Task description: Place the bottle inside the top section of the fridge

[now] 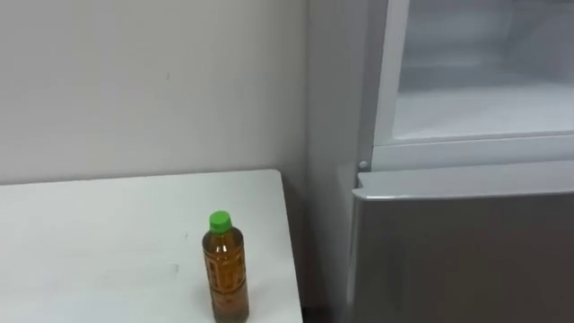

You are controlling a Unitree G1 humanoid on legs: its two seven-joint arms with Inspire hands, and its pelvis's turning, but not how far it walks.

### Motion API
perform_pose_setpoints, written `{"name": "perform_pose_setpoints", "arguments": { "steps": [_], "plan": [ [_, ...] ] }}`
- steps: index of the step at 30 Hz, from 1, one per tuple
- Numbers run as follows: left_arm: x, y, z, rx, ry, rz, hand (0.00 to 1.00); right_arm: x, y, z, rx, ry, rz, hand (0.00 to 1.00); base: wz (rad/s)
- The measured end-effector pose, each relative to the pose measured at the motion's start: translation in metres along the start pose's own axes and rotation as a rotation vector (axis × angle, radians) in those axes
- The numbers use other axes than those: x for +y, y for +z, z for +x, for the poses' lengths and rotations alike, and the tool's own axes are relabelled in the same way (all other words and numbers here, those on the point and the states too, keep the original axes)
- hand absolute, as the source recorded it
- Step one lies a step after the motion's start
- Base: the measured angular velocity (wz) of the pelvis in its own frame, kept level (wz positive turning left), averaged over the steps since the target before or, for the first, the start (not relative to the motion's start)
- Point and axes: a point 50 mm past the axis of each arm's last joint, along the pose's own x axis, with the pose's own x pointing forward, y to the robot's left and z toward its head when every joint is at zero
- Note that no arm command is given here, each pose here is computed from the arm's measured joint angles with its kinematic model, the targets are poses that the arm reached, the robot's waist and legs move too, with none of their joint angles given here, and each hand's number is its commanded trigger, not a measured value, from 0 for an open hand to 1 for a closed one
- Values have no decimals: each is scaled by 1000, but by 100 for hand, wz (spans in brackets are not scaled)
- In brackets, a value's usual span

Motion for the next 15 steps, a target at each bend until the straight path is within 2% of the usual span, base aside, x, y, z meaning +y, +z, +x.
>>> {"name": "perform_pose_setpoints", "arguments": {
  "steps": [5,10,15],
  "plan": [
    [2,-22,-3,26,131,-110,0,-2,-4,-1,1,-19,-2,0,8],
    [6,-28,-3,46,172,-137,0,-4,-12,-3,10,-45,14,0,4],
    [8,-40,-5,80,262,-220,0,-6,-20,-6,25,-75,31,0,0]
  ]
}}
